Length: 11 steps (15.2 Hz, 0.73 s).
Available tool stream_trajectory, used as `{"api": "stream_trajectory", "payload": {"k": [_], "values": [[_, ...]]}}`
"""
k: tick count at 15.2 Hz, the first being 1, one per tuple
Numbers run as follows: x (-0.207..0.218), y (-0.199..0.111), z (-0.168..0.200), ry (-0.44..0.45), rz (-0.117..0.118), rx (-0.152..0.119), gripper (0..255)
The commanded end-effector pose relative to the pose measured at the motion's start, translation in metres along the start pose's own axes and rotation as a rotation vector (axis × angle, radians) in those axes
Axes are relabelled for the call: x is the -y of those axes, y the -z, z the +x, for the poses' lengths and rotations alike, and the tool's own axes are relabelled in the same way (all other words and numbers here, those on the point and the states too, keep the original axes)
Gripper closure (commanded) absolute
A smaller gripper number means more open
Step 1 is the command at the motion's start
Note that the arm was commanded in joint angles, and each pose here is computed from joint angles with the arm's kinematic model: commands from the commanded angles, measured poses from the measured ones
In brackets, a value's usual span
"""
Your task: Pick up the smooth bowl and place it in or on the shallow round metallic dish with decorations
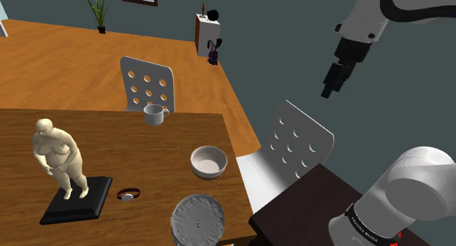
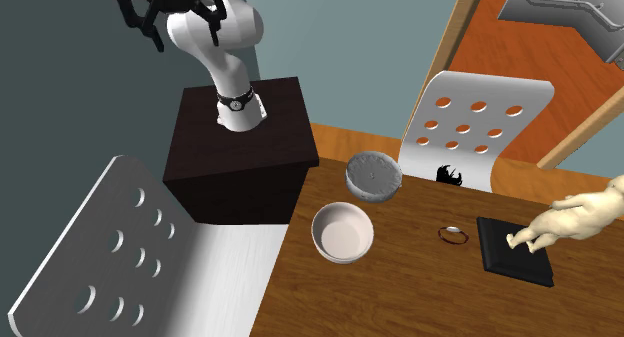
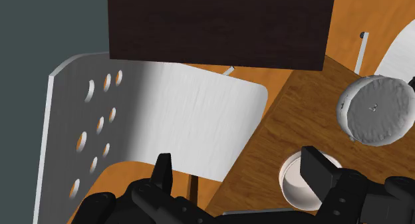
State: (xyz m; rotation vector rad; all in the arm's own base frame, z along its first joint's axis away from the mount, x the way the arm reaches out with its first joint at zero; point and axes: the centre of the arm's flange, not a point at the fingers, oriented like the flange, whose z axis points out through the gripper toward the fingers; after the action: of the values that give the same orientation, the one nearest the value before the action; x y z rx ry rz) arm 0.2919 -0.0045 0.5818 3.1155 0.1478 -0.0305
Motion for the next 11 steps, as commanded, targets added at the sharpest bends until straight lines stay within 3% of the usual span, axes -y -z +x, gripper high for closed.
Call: {"api": "stream_trajectory", "payload": {"k": [1, 11], "values": [[0.0, 0.0, 0.0, 0.0, 0.0, 0.0, 0], [0.032, -0.104, 0.068, -0.001, 0.051, -0.018, 0]]}}
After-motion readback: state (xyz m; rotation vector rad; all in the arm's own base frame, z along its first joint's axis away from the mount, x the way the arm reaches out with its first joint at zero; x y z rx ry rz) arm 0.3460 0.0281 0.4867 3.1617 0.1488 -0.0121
